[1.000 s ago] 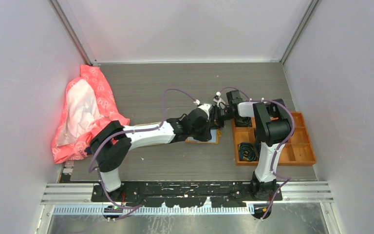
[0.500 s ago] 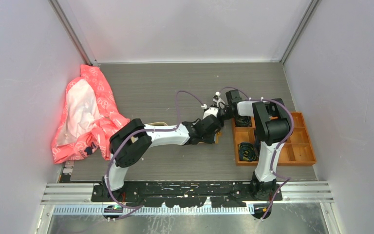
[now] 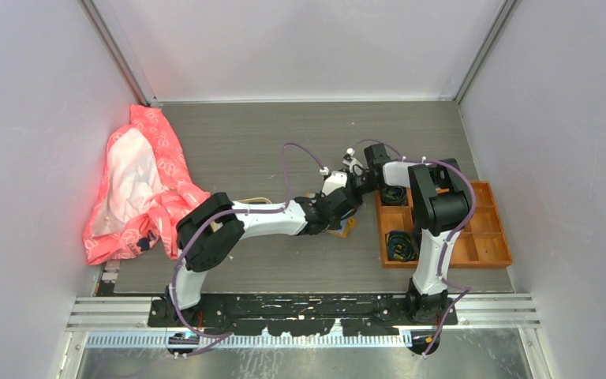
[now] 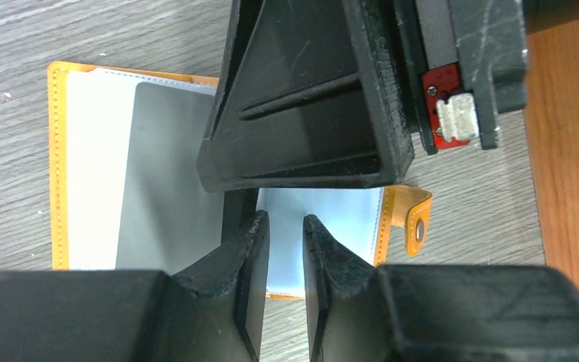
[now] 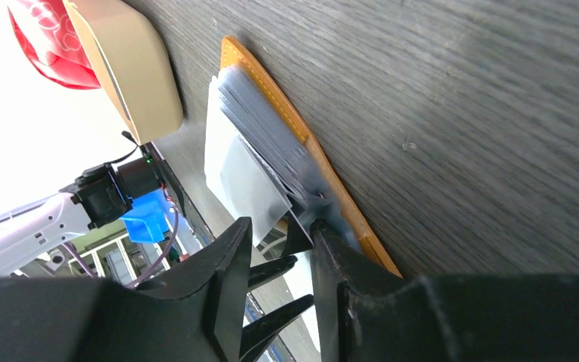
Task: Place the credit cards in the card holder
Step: Insert the credit card into the card holder.
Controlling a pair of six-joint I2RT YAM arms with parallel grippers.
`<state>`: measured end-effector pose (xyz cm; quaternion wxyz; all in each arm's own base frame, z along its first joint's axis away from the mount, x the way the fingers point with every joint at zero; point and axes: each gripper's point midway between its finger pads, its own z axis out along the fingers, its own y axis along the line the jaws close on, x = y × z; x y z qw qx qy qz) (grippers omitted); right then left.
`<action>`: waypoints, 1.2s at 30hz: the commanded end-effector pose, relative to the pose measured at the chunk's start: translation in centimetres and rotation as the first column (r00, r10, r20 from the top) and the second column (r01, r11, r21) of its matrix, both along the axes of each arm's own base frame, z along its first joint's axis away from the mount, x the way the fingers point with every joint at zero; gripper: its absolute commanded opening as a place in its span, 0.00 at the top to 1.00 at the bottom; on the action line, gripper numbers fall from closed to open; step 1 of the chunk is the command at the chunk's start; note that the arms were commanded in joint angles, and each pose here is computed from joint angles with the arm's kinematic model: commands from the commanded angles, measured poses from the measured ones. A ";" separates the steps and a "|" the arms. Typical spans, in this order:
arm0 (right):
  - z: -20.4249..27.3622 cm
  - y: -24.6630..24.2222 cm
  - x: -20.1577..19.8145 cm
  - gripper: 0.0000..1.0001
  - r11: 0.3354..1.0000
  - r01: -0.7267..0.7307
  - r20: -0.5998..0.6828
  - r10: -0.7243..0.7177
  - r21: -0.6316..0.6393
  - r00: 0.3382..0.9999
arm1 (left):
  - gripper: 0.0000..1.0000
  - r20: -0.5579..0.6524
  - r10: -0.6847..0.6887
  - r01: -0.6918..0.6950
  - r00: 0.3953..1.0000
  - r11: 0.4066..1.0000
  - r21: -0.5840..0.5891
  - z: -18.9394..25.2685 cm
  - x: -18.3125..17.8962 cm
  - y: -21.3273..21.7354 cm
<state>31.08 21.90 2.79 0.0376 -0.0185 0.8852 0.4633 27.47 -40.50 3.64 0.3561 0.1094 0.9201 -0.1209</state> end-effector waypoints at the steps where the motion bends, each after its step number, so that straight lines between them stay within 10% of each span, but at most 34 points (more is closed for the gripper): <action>1: 1.9 -0.1 1.1 0.59 1.000 -0.027 0.095 0.028 -0.014 0.995 | 0.76 0.082 0.020 -0.016 0.996 0.999 -0.051 4.1 1.1 0.0; 23: 4.4 -1.1 0.7 0.59 0.992 -0.109 0.194 0.121 -0.070 0.973 | 0.75 0.059 -0.239 0.245 0.969 0.911 -0.331 9.6 0.8 3.8; 36: 3.1 -2.3 -0.2 0.58 0.969 -0.202 0.139 0.222 -0.145 0.965 | 0.83 -0.104 -0.170 0.144 0.980 0.965 -0.220 5.0 4.3 8.3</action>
